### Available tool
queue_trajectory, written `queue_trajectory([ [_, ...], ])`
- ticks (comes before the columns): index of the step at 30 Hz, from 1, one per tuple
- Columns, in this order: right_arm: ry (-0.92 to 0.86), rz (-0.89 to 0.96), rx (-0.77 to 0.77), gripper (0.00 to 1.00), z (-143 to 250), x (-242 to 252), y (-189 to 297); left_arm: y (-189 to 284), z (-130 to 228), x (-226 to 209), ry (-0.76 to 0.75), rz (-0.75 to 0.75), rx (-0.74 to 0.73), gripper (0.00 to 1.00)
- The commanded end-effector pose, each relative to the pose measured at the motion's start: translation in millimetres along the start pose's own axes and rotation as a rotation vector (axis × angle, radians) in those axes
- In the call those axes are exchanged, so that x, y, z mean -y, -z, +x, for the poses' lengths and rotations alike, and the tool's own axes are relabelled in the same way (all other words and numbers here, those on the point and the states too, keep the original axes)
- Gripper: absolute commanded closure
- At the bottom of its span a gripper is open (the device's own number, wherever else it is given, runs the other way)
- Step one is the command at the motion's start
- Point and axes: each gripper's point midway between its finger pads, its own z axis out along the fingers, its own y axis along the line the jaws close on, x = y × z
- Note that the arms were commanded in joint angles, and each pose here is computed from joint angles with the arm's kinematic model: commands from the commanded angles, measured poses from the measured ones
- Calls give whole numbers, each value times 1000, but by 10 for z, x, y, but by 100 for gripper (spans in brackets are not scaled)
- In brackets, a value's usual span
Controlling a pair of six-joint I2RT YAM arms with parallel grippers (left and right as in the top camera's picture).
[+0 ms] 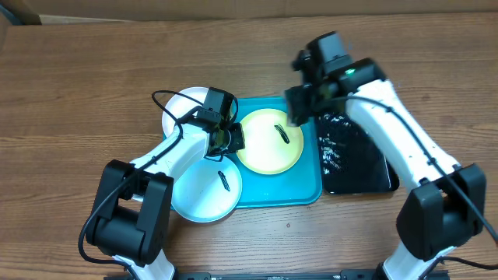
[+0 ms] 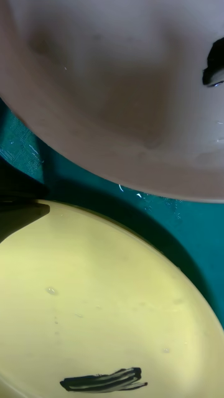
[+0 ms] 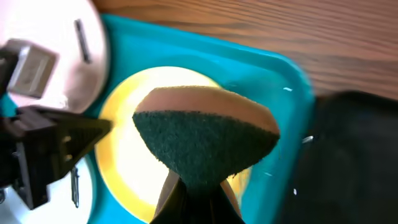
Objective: Clean dirty plates on tray and stack at the side
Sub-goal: 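Carry sponge to the yellow plate and scrub its black mark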
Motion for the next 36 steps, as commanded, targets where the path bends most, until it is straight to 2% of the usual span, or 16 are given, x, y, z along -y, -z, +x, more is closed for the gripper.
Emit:
queue_trajectory([
  [1,58,123,8,96,56,-15,-68,-47,49,-40,22,-9,-17,96],
  [10,134,294,-48,96,207,38,-371,-47,52,-39,22,-9,-18,96],
  [25,140,359,-202,96,490,266,-955,-47,62,-44,23,-11,-22,96],
  [36,146,370,-162,96,393,289,-1067,-46,69,-48,23,-13,-24,96],
])
